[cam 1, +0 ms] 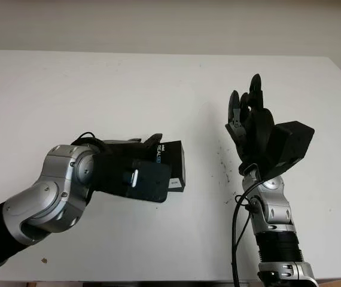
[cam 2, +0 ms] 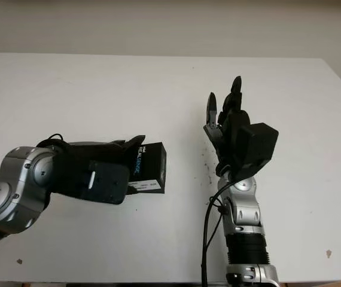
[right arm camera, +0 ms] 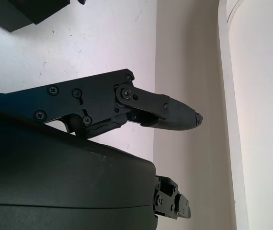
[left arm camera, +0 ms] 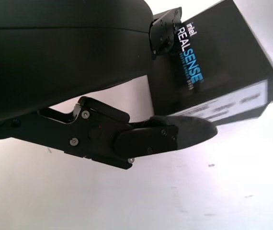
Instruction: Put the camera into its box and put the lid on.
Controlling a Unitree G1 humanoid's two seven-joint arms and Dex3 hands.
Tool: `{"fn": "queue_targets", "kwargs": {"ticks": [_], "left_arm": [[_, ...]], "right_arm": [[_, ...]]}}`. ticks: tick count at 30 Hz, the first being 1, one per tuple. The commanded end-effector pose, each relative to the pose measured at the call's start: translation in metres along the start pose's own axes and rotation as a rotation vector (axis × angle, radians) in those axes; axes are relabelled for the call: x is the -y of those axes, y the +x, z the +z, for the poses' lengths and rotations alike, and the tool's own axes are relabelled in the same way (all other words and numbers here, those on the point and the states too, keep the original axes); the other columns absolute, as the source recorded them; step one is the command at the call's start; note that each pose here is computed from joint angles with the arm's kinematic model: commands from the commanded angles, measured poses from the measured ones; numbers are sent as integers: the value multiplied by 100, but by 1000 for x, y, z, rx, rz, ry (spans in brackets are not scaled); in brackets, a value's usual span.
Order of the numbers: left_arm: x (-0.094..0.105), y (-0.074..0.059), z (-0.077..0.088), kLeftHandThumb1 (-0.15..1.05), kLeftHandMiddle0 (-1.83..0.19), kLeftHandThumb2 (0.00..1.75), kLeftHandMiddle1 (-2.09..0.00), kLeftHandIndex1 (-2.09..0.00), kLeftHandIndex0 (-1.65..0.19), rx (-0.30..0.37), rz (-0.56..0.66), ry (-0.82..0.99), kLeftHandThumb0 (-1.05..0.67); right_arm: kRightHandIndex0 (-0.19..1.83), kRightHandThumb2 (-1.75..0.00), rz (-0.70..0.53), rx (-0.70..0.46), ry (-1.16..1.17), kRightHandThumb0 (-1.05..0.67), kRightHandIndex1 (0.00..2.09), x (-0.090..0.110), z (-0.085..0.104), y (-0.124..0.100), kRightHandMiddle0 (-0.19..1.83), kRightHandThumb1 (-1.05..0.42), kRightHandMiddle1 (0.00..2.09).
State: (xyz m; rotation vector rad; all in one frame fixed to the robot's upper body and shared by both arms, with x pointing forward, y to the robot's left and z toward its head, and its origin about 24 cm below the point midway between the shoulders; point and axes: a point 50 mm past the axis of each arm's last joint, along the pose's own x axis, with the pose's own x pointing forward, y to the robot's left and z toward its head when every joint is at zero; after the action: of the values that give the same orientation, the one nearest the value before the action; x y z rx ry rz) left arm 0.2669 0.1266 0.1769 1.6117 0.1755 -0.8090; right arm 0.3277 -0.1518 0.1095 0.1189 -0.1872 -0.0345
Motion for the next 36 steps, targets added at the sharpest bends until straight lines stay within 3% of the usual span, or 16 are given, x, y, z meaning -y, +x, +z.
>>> {"fn": "queue_targets", "kwargs": {"ticks": [1, 5, 18, 22, 26, 36], "left_arm": [[22, 4, 10, 105, 19, 68, 0, 0, 19, 82, -90, 81, -80], [19, -3, 4, 105, 19, 75, 0, 0, 19, 100, 14, 168, -82], [-21, -29, -21, 105, 19, 79, 0, 0, 19, 175, 249, -172, -87], [-25, -33, -29, 105, 19, 72, 0, 0, 19, 249, 320, -370, -83], [-21, -32, -38, 105, 19, 65, 0, 0, 19, 371, 403, -603, -80], [-10, -20, -39, 105, 19, 66, 0, 0, 19, 516, 606, -843, -82]], "right_arm": [[-19, -58, 6, 19, -1, -54, 0, 0, 2, 1, -19, -105, 0], [-19, -58, 4, 18, -5, -55, 0, -1, 2, 1, -19, -105, 0], [-19, -60, 15, 7, 1, -51, 0, -1, 3, 2, -19, -105, 1], [-19, -58, 20, 2, -1, -52, 1, -1, 3, 2, -19, -105, 1], [-19, -57, 33, -4, -6, -53, 1, 2, 4, 2, -19, -105, 0], [-19, -56, 46, -14, -18, -56, 2, 6, 4, 2, -19, -105, 1]]}}
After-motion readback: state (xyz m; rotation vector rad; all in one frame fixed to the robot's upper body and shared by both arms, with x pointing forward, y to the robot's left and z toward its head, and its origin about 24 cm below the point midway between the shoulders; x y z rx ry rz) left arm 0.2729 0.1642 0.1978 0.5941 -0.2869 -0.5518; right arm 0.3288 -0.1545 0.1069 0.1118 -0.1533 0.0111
